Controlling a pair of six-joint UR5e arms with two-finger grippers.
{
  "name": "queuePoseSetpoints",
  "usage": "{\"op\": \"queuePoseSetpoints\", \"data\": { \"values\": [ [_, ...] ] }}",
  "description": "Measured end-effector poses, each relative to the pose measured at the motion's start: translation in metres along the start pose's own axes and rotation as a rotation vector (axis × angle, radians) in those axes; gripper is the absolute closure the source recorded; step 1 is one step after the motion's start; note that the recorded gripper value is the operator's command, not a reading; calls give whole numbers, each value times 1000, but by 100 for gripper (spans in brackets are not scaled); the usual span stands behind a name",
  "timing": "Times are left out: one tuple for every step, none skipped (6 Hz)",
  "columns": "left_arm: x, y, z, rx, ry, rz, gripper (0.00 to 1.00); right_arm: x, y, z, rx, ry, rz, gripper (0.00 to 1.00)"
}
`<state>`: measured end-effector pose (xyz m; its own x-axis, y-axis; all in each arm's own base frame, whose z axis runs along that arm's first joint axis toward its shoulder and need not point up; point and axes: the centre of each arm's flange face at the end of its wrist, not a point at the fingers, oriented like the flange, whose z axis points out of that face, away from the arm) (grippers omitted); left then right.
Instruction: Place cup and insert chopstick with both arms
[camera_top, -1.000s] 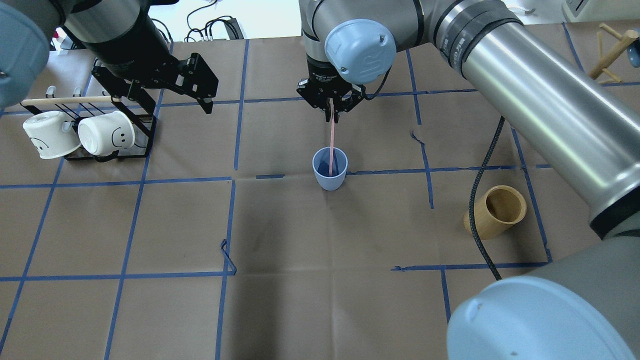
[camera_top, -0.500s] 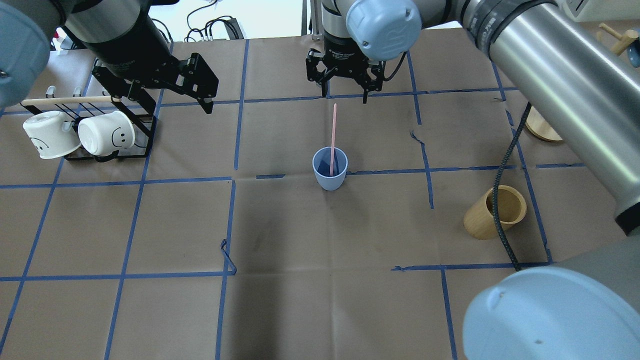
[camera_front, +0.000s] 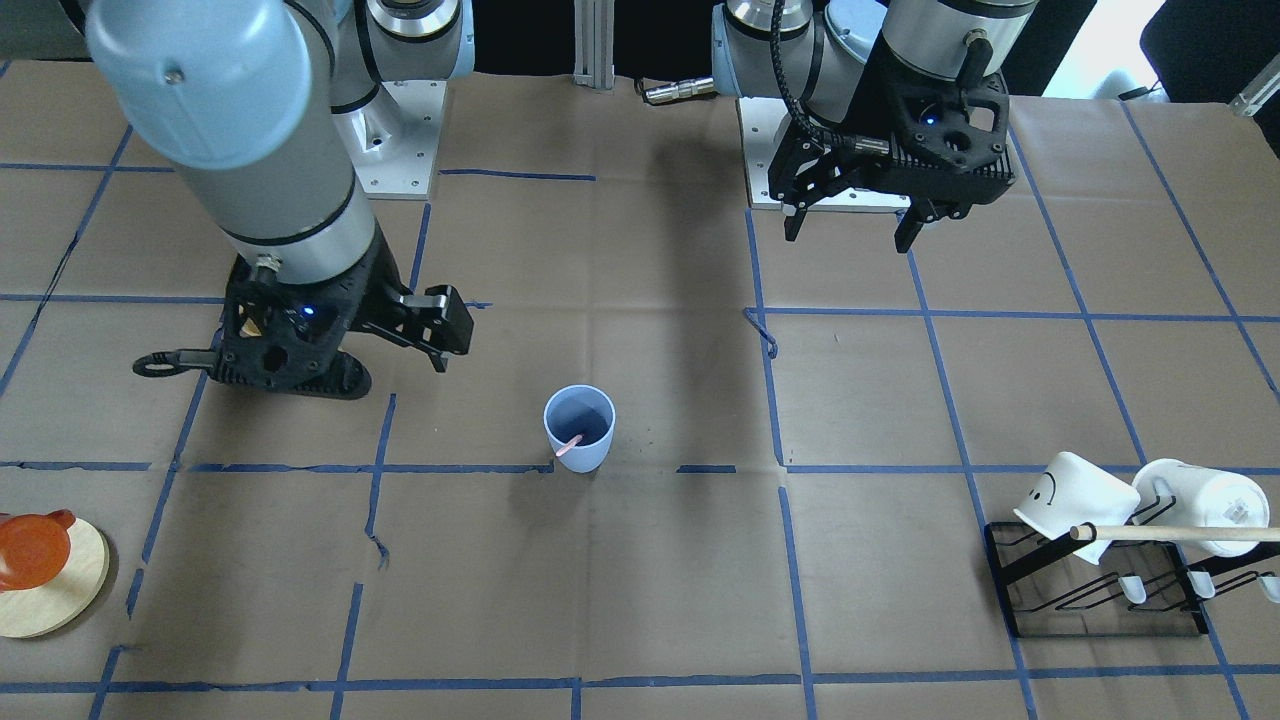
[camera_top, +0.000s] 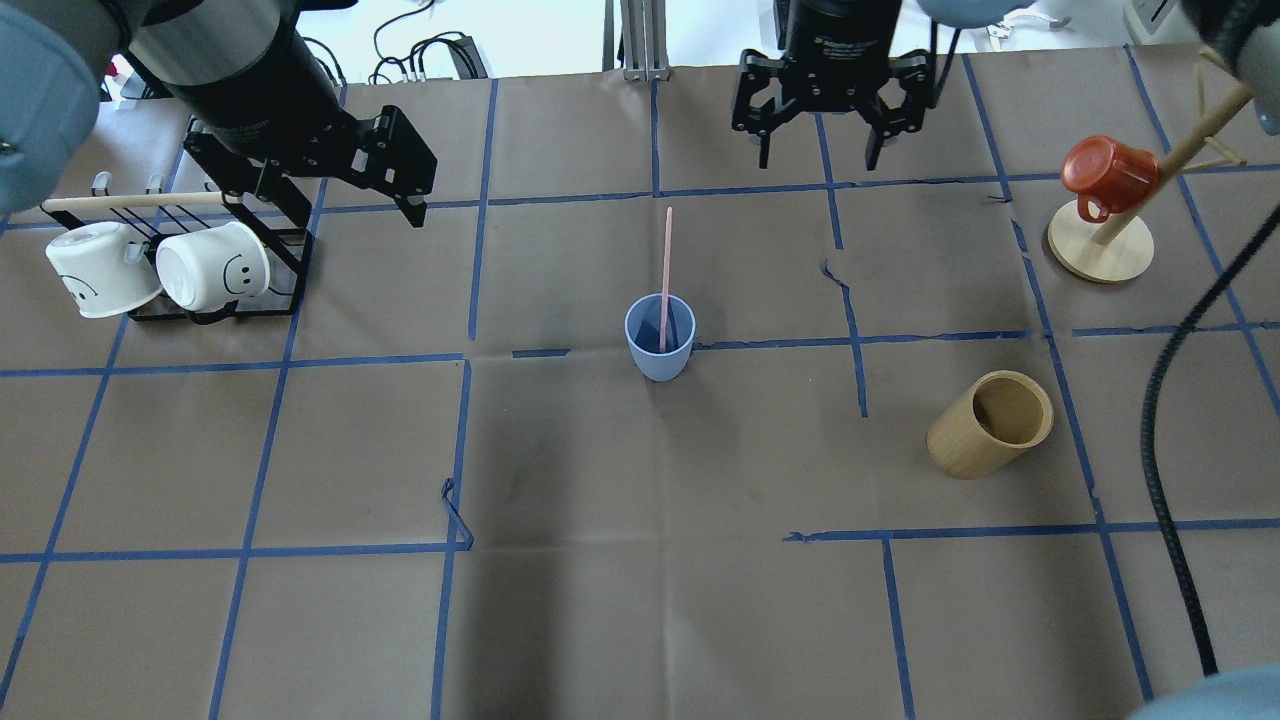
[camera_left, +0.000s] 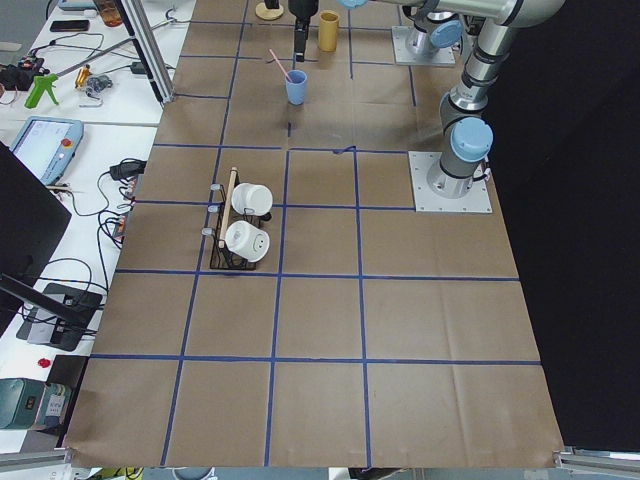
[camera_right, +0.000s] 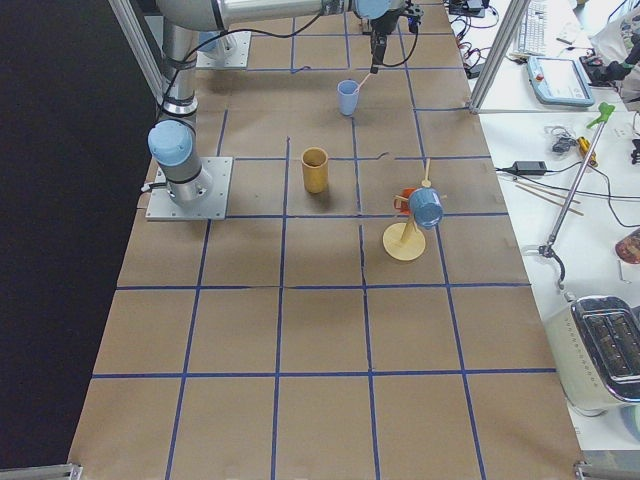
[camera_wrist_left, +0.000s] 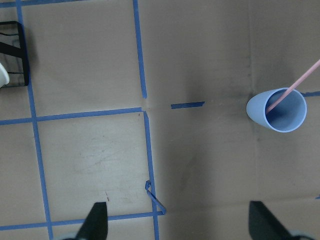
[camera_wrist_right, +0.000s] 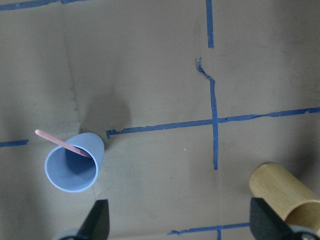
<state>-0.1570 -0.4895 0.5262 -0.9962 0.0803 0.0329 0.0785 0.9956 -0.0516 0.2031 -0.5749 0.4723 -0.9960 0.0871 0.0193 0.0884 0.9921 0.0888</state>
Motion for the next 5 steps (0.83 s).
{"op": "queuePoseSetpoints", "data": {
  "values": [
    [0, 0, 0, 1, 0, 0, 1, 31, 29, 1, 13, -8, 7, 0],
    [0, 0, 0, 0, 0, 0, 1, 53, 47, 6, 46, -16, 29, 0],
    [0, 0, 0, 0, 0, 0, 1, 62, 56, 6, 65, -18, 43, 0],
    [0, 0, 0, -1, 0, 0, 1, 65, 58, 5, 74, -18, 48, 0],
    [0, 0, 0, -1, 0, 0, 1, 66, 59, 4, 80, -19, 50, 0]
  ]
}}
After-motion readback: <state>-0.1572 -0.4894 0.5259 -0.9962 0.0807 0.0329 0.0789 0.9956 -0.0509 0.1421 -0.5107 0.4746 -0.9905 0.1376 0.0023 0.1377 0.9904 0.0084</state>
